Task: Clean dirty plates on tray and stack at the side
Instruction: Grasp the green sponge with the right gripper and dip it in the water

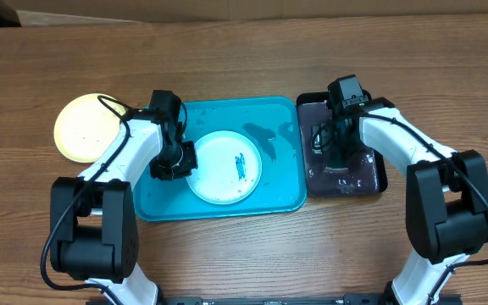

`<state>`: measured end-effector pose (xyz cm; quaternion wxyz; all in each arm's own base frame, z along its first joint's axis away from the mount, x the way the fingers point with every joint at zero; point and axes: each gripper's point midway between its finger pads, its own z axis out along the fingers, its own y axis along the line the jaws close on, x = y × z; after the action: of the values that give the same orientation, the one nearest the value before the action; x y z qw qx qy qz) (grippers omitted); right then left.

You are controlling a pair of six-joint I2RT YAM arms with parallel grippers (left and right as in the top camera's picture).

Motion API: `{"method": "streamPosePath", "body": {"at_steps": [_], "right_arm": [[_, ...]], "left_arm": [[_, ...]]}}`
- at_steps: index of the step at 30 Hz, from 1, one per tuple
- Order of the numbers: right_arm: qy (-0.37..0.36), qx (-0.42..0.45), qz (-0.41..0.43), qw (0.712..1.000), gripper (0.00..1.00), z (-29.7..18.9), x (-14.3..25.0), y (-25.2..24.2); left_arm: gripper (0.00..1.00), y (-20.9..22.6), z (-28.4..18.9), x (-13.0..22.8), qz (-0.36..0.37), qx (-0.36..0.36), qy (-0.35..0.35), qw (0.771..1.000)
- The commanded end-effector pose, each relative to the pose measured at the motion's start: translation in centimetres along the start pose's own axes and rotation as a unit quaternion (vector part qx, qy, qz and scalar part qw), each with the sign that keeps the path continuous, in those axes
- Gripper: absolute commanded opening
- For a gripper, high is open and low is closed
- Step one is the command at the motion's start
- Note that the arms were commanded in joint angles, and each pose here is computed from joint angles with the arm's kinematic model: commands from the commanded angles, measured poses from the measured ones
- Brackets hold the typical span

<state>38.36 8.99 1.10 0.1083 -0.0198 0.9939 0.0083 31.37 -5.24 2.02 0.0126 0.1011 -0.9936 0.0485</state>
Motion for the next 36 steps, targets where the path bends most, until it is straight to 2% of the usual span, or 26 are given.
{"method": "streamPosePath", "body": {"at_steps": [1, 2, 4, 5, 6, 7, 8, 9, 14, 16, 21, 27, 34, 36], "right_arm": [[-0.028, -0.006, 0.002, 1.0, 0.81, -0.7, -1.9, 0.4], [-0.029, -0.007, 0.002, 1.0, 0.66, -0.7, -2.0, 0.4], [-0.032, -0.007, 0.002, 0.999, 0.23, -0.7, -2.1, 0.4], [-0.034, -0.007, 0.002, 0.999, 0.17, -0.8, -2.2, 0.5], [-0.036, -0.008, 0.002, 0.999, 0.19, -0.8, -2.3, 0.5], [-0.038, -0.008, 0.002, 0.999, 0.45, -0.9, -2.4, 0.5], [-0.039, -0.009, 0.002, 0.999, 0.79, -1.0, -2.6, 0.5], [-0.038, -0.008, 0.002, 0.999, 0.94, -1.6, -2.9, 0.6], [-0.013, -0.003, 0.001, 1.0, 0.94, -3.3, -2.7, 0.5], [0.005, 0.001, 0.001, 1.0, 0.91, -3.6, -2.0, 0.3], [0.062, 0.01, 0.0, 0.998, 0.72, -3.5, 0.9, -0.2], [0.077, -0.014, 0.0, 0.997, 0.59, -2.3, 2.3, 0.5], [0.073, -0.024, 0.001, 0.997, 0.58, -1.6, 2.5, 0.9], [0.074, -0.024, 0.001, 0.997, 0.54, -1.5, 2.6, 0.9]], "left_arm": [[0.18, -0.1, 0.3, 0.1, 0.005, -0.003, 0.005, 1.0], [0.18, -0.1, 0.3, 0.1, 0.005, -0.003, 0.005, 1.0], [0.18, -0.1, 0.3, 0.2, 0.005, -0.003, 0.005, 1.0], [0.18, -0.1, 0.3, 0.1, 0.005, -0.003, 0.005, 1.0], [0.18, -0.1, 0.3, 0.1, 0.005, -0.003, 0.005, 1.0], [0.18, -0.1, 0.3, 0.1, 0.005, -0.003, 0.005, 1.0], [0.18, -0.1, 0.3, 0.1, 0.005, -0.003, 0.005, 1.0], [0.18, -0.1, 0.3, 0.1, 0.005, -0.003, 0.005, 1.0], [0.18, -0.1, 0.3, 0.1, 0.005, -0.003, 0.005, 1.0], [0.18, -0.1, 0.3, 0.1, 0.005, -0.003, 0.005, 1.0], [0.19, -0.1, 0.3, 0.1, 0.005, -0.003, 0.004, 1.0], [0.19, -0.2, 0.3, 0.0, 0.005, -0.002, 0.001, 1.0], [0.19, -0.1, 0.3, 0.0, 0.005, -0.002, 0.002, 1.0], [0.19, -0.2, 0.3, 0.0, 0.005, -0.002, 0.002, 1.0]]}}
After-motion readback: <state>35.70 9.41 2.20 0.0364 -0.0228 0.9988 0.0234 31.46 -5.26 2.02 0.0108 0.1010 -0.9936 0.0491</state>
